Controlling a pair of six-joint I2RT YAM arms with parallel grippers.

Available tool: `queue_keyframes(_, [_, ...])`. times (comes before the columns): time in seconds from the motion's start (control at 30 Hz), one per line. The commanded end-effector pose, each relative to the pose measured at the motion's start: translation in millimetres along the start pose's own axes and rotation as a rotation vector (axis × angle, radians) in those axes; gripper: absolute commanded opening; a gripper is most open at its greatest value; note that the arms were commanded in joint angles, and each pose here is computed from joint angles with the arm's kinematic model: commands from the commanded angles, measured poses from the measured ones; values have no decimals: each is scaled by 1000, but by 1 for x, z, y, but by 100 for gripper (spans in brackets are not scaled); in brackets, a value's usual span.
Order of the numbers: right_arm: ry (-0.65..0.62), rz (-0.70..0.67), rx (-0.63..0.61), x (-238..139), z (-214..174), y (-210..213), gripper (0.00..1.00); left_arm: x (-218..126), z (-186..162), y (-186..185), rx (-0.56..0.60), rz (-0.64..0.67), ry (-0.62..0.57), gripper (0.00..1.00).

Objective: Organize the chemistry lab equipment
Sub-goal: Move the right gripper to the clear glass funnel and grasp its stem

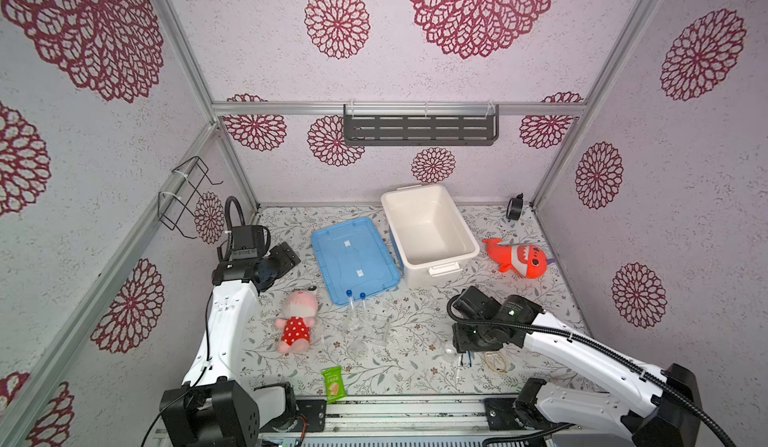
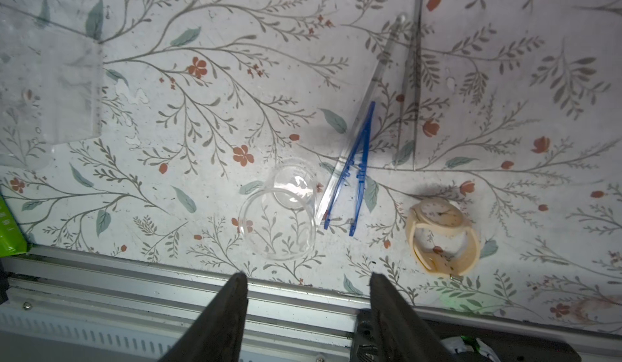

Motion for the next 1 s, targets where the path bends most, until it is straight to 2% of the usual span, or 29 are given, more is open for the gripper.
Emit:
queue_keyframes(0.0, [33,55,17,15,0,5,58,2,15,-7,-22,-31,-37,85])
queue_keyframes(0.1, [31,70,-19,24,4,9,52,-1,23,-12,1,-21,-25,85])
queue_keyframes(0.33, [43,23,-91,44,13,14,46,-9,31,-16,21,-23,-31,85])
queue_keyframes(0.77, [34,-11,-95,47,10,7,10,-6,29,-17,-30,-55,-36,85])
queue_keyframes(0.87, [44,-11,-91,47,8,6,4,-6,29,-18,-53,-71,-49,85])
queue_keyframes(0.97, [41,-4,-92,38,10,8,4,-8,31,-21,-88,-110,-68,84])
Point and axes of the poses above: each gripper's point midway between its finger pads, its own x axis out along the fingers, its own y axis along the line the jaws close on, z = x × y, the point moved 10 cm from there along -x, back along the fingers, and after that the axes turned 4 degrees about x, right-handed, at the moved point
